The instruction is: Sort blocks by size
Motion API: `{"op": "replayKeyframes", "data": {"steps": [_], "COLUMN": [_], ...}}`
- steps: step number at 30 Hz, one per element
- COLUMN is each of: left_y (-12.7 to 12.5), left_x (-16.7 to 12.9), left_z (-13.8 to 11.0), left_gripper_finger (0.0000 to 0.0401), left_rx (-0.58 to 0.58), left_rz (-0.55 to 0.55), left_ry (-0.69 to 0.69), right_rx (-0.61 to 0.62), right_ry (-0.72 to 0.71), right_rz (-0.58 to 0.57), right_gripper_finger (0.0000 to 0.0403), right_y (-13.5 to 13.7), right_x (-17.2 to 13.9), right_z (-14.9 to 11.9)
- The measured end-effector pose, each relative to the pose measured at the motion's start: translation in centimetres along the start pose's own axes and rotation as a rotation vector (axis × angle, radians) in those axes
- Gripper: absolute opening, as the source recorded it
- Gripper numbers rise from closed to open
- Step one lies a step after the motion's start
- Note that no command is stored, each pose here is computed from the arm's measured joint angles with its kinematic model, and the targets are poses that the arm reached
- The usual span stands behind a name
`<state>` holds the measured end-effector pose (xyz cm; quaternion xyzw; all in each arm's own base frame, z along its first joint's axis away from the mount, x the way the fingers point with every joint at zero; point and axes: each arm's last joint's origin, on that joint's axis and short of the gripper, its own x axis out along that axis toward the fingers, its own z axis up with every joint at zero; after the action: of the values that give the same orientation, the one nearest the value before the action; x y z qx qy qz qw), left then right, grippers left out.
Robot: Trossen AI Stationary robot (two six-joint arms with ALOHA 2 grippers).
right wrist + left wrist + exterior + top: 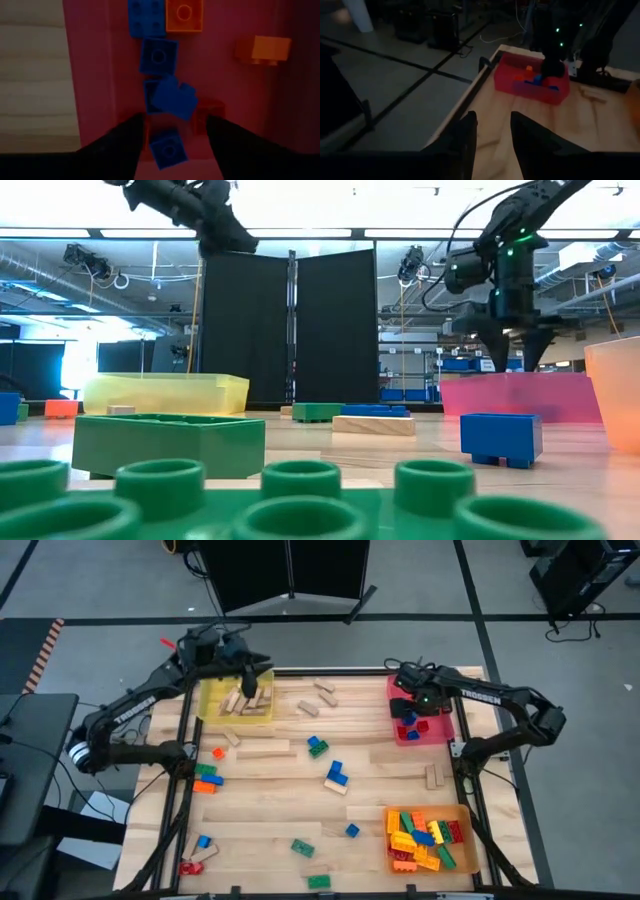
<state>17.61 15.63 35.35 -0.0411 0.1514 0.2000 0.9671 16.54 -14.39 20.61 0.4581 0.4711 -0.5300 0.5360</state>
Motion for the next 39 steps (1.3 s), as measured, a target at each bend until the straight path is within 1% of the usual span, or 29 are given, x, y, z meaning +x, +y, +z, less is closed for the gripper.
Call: {"op": "replayKeyframes", "data": {"steps": [3,5,9,15,19,22,26,30,32,35,37,39], "left_y": [-0.4,-0.8,-1.4,-1.8,-1.8,-1.8,-1.6,-1.5,-1.5,-1.5,-1.5,-1.5], "left_x": [-0.3,-0.6,-1.5,-2.2,-2.2,-2.2,-2.3,-2.3,-2.3,-2.3,-2.3,-2.3], "left_z": [-1.9,-2.8,-3.7,-4.0,-4.0,-3.9,-3.6,-3.5,-3.4,-3.4,-3.4,-3.4], "left_gripper_finger": [0.0125,0.0125,0.0125,0.0125,0.0125,0.0125,0.0125,0.0125,0.0125,0.0125,0.0125,0.0125], "left_rx": [-0.063,-0.086,-0.107,-0.107,-0.106,-0.099,-0.093,-0.089,-0.088,-0.090,-0.091,-0.092], "left_rz": [-0.005,-0.007,-0.009,0.028,0.032,0.040,0.100,0.118,0.119,0.119,0.119,0.119], "left_ry": [-0.006,-0.014,-0.033,-0.049,-0.050,-0.063,-0.086,-0.106,-0.113,-0.112,-0.112,-0.112], "right_rx": [0.001,-0.004,0.025,0.087,0.100,0.097,0.072,0.029,0.015,0.003,0.022,0.053], "right_ry": [0.002,0.012,0.015,-0.007,0.015,0.041,0.066,0.090,0.100,0.153,0.200,0.225], "right_rz": [0.023,0.050,0.113,0.217,0.244,0.243,0.228,0.191,0.155,0.094,0.047,0.024], "right_gripper_finger": [0.0250,0.0266,0.0288,0.0293,0.0286,0.0280,0.0272,0.0267,0.0265,0.0262,0.0259,0.0255], "right_y": [-0.6,-1.1,-2.1,-3.2,-3.3,-2.9,-2.0,-1.1,-0.7,-0.5,-0.6,-0.6], "right_x": [-1.0,-1.9,-3.9,-6.6,-7.3,-7.5,-7.4,-7.0,-6.7,-5.6,-4.4,-3.1], "right_z": [-0.5,-1.1,-2.8,-5.9,-7.8,-9.0,-10.7,-12.3,-13.0,-14.2,-15.0,-15.8]}}
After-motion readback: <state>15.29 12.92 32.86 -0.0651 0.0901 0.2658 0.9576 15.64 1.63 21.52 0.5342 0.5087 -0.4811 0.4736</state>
